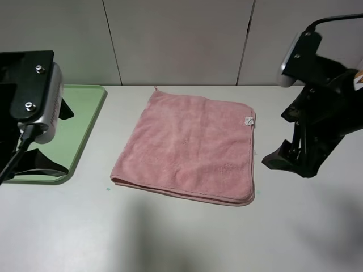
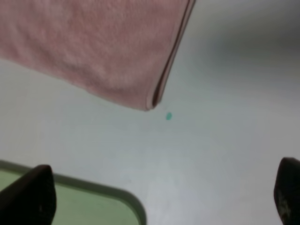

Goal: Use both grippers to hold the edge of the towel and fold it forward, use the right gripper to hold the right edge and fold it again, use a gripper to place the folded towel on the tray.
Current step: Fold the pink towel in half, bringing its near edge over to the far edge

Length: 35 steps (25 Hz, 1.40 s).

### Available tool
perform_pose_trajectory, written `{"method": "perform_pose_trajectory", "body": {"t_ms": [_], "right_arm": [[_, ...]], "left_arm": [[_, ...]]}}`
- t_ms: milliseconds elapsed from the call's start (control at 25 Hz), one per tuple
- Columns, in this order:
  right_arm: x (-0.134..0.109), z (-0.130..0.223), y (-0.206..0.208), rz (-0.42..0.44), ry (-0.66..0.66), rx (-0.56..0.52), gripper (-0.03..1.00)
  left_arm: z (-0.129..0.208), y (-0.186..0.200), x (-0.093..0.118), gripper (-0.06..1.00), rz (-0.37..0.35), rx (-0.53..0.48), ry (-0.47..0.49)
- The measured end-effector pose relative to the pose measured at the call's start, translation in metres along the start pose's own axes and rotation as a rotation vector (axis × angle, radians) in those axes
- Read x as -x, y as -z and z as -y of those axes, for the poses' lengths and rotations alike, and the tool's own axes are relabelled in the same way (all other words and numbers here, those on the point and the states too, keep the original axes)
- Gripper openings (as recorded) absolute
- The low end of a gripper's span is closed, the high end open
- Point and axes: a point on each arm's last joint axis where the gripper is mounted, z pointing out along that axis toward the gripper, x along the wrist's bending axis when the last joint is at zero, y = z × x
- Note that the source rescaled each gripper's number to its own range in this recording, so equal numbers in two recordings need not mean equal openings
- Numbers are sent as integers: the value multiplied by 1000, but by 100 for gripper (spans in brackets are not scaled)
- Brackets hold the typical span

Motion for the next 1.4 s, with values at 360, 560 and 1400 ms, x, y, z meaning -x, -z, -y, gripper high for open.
{"method": "perform_pose_trajectory", "body": {"t_ms": [360, 560, 1400], "right_arm": [[5, 2, -65, -92, 18, -165, 100], [6, 6, -86, -120, 18, -212, 100], [-40, -21, -98, -141, 348, -178, 100]], "left_arm": [[-3, -19, -7, 91, 33, -8, 15], [-4, -19, -11, 90, -10, 12, -11], [-11, -115, -10, 88, 238, -79, -148]]}}
